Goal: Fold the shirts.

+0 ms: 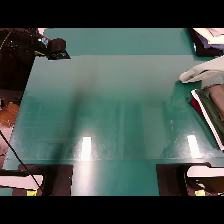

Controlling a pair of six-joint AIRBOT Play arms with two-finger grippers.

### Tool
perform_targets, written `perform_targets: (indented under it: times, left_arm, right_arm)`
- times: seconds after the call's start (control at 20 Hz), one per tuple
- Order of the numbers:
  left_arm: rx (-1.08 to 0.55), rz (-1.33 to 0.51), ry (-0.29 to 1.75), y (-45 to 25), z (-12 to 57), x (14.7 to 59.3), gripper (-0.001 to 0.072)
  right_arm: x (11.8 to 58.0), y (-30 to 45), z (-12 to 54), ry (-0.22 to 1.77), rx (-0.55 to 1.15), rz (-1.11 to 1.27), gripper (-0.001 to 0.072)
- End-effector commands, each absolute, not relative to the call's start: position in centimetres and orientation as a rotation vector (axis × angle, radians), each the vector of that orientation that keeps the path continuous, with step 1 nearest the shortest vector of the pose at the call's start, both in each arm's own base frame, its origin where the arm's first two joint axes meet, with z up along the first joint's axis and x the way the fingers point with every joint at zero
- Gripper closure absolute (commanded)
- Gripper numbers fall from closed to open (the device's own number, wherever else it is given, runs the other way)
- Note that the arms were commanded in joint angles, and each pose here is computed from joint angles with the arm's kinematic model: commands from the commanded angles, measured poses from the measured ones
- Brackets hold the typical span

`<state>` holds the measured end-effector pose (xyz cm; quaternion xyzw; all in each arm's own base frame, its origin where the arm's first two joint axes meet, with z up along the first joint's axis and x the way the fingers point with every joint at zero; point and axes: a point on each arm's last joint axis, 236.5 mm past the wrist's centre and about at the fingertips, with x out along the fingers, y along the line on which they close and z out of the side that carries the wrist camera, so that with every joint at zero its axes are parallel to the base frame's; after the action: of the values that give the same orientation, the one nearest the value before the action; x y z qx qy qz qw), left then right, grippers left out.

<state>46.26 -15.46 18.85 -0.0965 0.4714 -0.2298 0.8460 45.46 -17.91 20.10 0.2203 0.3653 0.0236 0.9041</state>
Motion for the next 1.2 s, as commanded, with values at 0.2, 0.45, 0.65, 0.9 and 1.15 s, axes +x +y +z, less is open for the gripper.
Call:
perform_targets:
  times: [0.2,0.45,0.65,0.9,1.15]
  left_arm:
    - [-0.157,-0.513,0.981,-15.5,18.8,46.2,0.0679]
    - [-0.113,-0.537,0.967,-15.5,18.8,46.3,0.0679]
    - [-0.099,-0.544,0.963,-15.5,18.8,46.2,0.0678]
    - [-0.086,-0.553,0.968,-15.5,18.7,46.1,0.0678]
    - [-0.073,-0.559,0.963,-15.5,18.7,46.1,0.0678]
  right_arm:
    - [41.1,-20.2,28.7,0.617,0.354,-0.045,0.0697]
    - [33.8,-23.6,26.9,0.712,0.457,-0.280,0.0696]
    - [26.7,-26.6,21.8,0.877,0.532,-0.545,0.0695]
    - [19.6,-28.6,15.6,1.085,0.551,-0.758,0.0694]
    - [14.1,-29.8,11.2,1.178,0.690,-0.915,0.0144]
